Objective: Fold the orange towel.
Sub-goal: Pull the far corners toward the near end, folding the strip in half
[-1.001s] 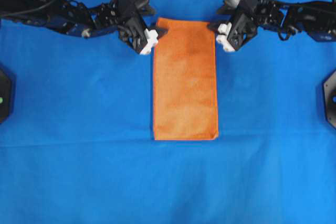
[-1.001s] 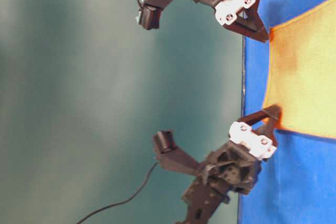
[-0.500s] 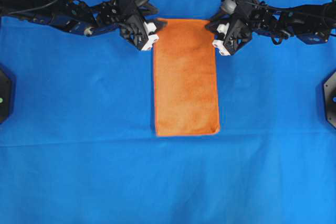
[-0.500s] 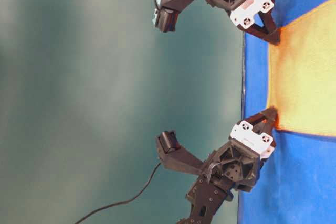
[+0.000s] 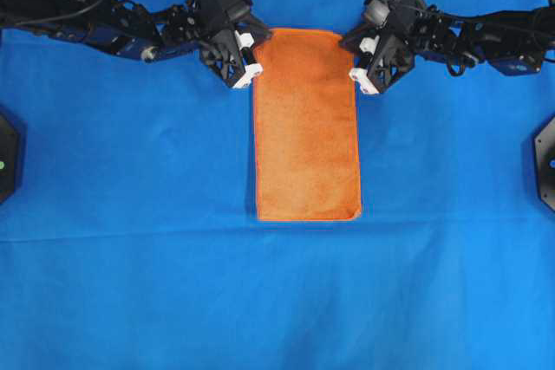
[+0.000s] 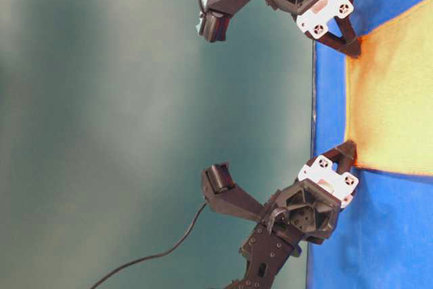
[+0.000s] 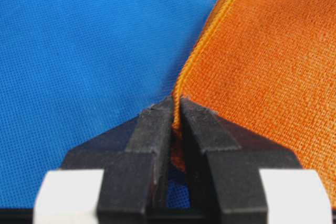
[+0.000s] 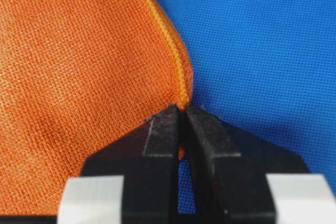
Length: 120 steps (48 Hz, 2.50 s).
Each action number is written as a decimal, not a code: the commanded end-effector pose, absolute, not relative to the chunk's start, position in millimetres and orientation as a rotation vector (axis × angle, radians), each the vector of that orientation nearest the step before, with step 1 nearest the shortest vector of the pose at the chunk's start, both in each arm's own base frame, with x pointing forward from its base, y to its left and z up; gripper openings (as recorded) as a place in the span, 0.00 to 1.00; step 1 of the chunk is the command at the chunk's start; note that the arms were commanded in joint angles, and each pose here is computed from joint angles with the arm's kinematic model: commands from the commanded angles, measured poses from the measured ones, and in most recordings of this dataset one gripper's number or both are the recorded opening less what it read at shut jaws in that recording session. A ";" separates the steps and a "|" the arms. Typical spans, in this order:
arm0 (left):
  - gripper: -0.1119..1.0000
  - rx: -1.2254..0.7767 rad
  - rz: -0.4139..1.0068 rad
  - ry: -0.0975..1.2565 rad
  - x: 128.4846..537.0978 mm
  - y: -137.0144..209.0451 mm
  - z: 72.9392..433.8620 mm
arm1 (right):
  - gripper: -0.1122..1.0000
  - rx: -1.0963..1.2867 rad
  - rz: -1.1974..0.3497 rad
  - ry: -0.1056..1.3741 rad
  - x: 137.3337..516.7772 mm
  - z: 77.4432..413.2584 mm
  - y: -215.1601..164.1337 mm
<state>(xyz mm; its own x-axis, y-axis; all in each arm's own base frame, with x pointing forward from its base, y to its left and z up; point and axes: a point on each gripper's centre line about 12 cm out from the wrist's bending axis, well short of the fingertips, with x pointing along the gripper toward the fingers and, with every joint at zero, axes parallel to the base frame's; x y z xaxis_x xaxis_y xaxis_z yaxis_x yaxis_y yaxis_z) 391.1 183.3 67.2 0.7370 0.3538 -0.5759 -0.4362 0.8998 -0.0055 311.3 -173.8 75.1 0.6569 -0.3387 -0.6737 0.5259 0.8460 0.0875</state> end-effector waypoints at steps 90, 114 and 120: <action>0.12 0.057 0.161 0.562 380.3 74.9 172.5 | 0.14 0.224 -0.279 0.640 299.6 175.7 -72.6; 0.12 0.051 0.030 0.713 382.1 21.5 121.4 | 0.14 0.249 -0.193 0.798 308.9 126.8 -34.8; 0.12 0.053 0.022 0.736 382.6 18.6 109.9 | 0.14 0.267 -0.197 0.792 311.8 120.8 -32.9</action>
